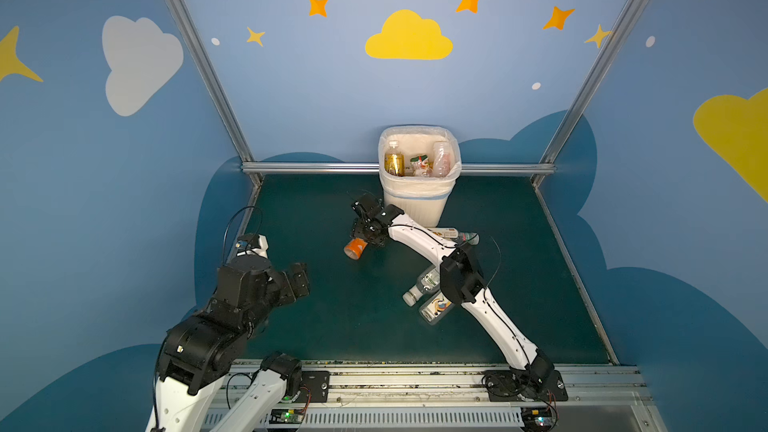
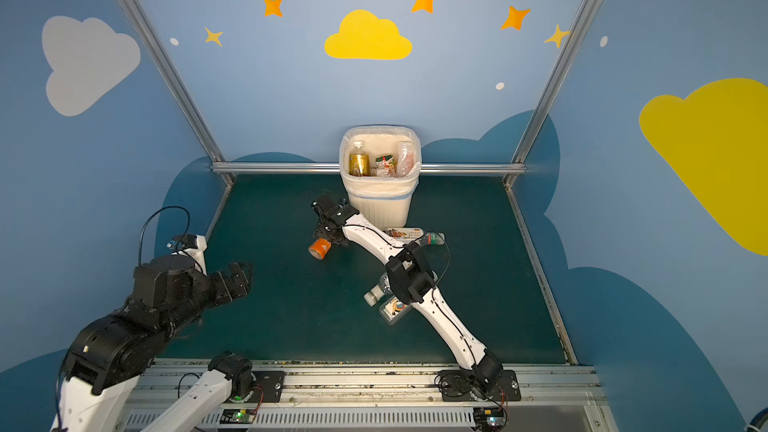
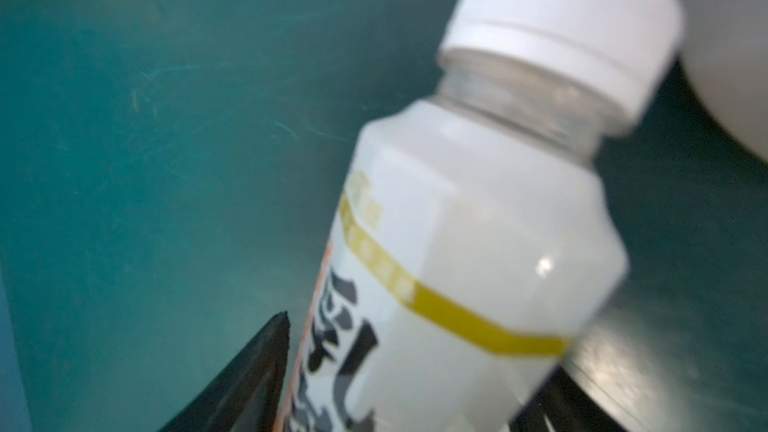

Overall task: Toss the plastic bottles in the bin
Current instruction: 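Lift the orange-white tea bottle with the right gripper and drop it into the bin, then withdraw the right gripper while the left gripper moves over the green-label bottle, then lower the left gripper onto the green-label bird-print bottle and close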

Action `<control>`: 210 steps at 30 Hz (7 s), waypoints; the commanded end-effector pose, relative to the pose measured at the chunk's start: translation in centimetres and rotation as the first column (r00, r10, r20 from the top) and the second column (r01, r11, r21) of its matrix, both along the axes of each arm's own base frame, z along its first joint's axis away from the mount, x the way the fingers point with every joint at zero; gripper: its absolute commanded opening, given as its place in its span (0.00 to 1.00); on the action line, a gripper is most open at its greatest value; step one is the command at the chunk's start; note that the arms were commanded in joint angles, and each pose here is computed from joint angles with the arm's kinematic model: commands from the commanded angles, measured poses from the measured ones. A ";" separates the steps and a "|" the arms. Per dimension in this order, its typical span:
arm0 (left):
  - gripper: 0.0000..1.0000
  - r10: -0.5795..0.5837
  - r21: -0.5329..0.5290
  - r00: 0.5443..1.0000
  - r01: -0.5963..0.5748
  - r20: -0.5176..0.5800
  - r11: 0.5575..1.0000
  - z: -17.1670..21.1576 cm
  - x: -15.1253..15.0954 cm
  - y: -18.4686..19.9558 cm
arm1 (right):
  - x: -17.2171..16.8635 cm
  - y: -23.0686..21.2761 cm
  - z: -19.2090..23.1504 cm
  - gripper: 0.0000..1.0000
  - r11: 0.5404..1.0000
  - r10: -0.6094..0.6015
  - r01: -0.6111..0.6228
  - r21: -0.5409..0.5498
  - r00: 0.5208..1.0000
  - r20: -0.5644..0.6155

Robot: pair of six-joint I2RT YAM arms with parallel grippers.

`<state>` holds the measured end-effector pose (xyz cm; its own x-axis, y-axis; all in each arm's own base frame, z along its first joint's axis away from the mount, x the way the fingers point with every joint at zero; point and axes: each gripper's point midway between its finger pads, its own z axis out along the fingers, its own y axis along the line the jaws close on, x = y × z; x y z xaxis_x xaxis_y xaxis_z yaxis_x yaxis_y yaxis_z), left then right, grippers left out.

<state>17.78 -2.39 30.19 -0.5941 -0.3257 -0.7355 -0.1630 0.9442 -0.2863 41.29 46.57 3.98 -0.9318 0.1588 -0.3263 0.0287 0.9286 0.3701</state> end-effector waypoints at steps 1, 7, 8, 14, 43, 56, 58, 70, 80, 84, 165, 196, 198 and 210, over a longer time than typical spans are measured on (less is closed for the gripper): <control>1.00 -0.013 -0.010 1.000 0.013 0.007 1.000 0.2 0.5 -0.4 | -1.8 -2.2 -1.1 0.71 0.996 0.023 -0.027 -0.085 0.999 -0.044; 1.00 -0.035 -0.034 0.999 0.035 0.000 0.999 -0.2 1.3 -1.3 | -3.1 -3.3 -1.7 0.53 0.992 0.062 -0.071 -0.102 0.994 -0.087; 1.00 -0.038 -0.038 0.999 0.038 0.000 0.999 -0.2 1.3 -1.4 | -3.2 -3.4 -1.7 0.53 0.991 0.071 -0.080 -0.104 0.994 -0.089; 1.00 -0.043 -0.049 0.999 0.042 -0.011 0.998 -0.7 1.5 -1.7 | -4.9 -3.4 1.4 0.54 0.977 0.178 -0.183 -0.111 0.983 -0.049; 1.00 -0.095 -0.078 0.993 0.089 -0.077 0.993 -1.9 6.7 -4.6 | -12.9 -16.3 45.8 0.65 0.962 0.193 -0.238 -0.133 0.247 0.950; 1.00 -0.080 -0.078 0.994 0.074 -0.075 0.994 -0.8 8.4 -4.7 | 11.4 -20.0 43.1 0.88 0.978 0.188 -0.002 -0.211 0.467 0.864; 1.00 -0.069 -0.074 0.994 0.063 -0.080 0.995 -0.8 8.2 -4.5 | 11.3 -20.3 43.0 0.93 0.976 0.188 0.007 -0.217 0.470 0.863; 1.00 -0.081 -0.140 0.991 0.066 -0.103 0.988 -2.0 8.7 -5.6 | 4.4 -26.5 48.4 0.92 0.997 0.048 0.026 -0.066 0.430 0.901; 1.00 -0.187 -0.150 0.964 0.160 -0.189 0.976 -4.5 9.2 -9.2 | -2.1 -32.1 42.0 0.91 0.999 -0.044 0.012 0.048 0.675 0.736; 1.00 -0.286 -0.104 0.921 0.268 -0.264 0.958 -6.9 8.3 -12.5 | -5.9 -34.1 36.6 0.90 0.999 -0.050 0.028 0.044 0.790 0.612; 0.86 -0.546 0.109 0.331 0.911 -0.770 0.398 -21.9 4.1 -38.9 | -21.8 -38.8 14.3 0.78 0.971 -0.132 0.141 0.192 0.990 -0.056; 0.76 -0.574 0.004 0.279 0.901 -0.770 0.433 -25.8 5.0 -41.0 | -21.4 -40.1 14.0 0.79 0.963 -0.142 0.153 0.223 0.988 -0.067; 0.73 -0.572 0.009 0.283 0.901 -0.770 0.434 -26.0 5.1 -41.1 | -21.4 -40.1 14.1 0.79 0.961 -0.140 0.152 0.230 0.988 -0.067; 0.62 -0.635 -0.004 0.336 0.882 -0.695 0.471 -21.7 6.3 -41.7 | -21.2 -40.3 14.8 0.79 0.958 -0.144 0.153 0.242 0.988 -0.052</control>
<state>23.29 -43.53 4.27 -0.7178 0.6958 -0.0263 0.6959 0.7157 -0.0587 20.44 6.05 18.49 -0.8952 0.3768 -0.2378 0.1837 0.7984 0.5734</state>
